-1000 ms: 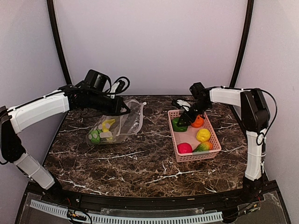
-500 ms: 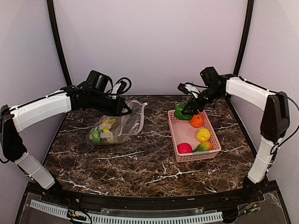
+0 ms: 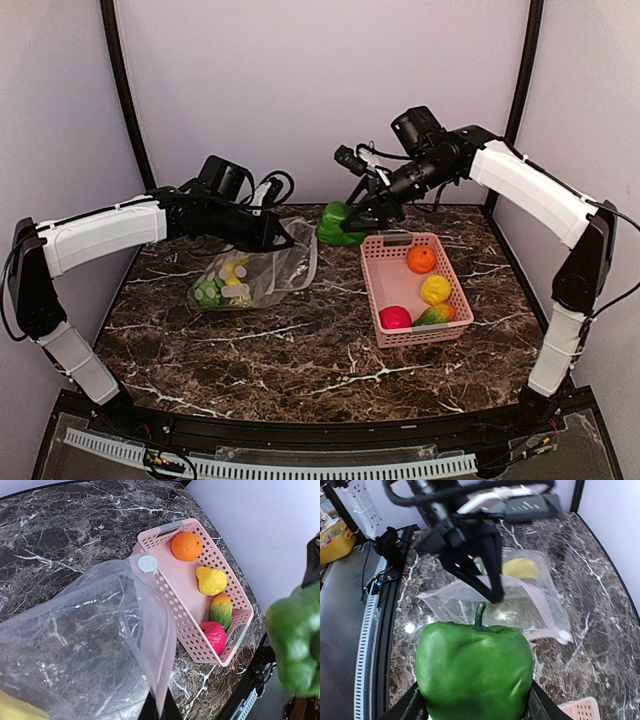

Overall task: Place the food in the zip-top bag and seal the zipper
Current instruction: Place the fake vegetable in the zipper food storage bag.

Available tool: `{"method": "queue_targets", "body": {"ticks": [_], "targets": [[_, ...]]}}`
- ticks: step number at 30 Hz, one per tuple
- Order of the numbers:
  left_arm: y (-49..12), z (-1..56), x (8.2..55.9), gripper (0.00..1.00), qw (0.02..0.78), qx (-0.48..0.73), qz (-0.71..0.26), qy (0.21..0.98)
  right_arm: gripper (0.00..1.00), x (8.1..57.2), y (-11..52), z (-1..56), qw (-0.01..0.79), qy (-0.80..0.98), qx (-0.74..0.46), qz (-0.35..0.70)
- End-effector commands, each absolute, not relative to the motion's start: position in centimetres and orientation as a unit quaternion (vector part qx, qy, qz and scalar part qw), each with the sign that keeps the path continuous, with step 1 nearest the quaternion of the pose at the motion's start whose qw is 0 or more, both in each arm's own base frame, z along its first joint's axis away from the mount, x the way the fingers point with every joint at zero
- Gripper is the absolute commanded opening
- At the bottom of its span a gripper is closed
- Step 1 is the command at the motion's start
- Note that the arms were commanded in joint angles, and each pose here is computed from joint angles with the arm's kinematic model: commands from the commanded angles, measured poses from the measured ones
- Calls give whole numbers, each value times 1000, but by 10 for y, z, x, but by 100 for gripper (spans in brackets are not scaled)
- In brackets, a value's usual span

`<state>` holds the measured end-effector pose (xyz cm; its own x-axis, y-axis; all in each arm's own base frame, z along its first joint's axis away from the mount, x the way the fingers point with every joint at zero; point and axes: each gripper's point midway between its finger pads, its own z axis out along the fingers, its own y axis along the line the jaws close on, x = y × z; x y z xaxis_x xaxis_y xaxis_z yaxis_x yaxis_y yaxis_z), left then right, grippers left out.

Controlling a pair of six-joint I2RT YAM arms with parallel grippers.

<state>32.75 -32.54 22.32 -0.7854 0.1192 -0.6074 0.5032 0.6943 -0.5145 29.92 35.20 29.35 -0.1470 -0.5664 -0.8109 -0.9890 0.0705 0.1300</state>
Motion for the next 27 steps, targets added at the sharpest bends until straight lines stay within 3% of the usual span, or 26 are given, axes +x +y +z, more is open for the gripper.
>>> {"method": "queue_targets", "body": {"ticks": [1, 20, 23, 27], "targets": [[-338, 242, 329, 1, 287, 182, -370, 865, 48, 276, 378, 286, 246, 665, -586, 392], [-348, 265, 314, 1, 294, 182, -416, 841, 48, 327, 418, 222, 164, 775, -487, 367], [-350, 259, 314, 1, 287, 182, -415, 844, 51, 327, 424, 222, 159, 774, -480, 381], [-351, 254, 315, 1, 284, 177, -415, 846, 65, 319, 430, 234, 152, 757, -481, 416]]}}
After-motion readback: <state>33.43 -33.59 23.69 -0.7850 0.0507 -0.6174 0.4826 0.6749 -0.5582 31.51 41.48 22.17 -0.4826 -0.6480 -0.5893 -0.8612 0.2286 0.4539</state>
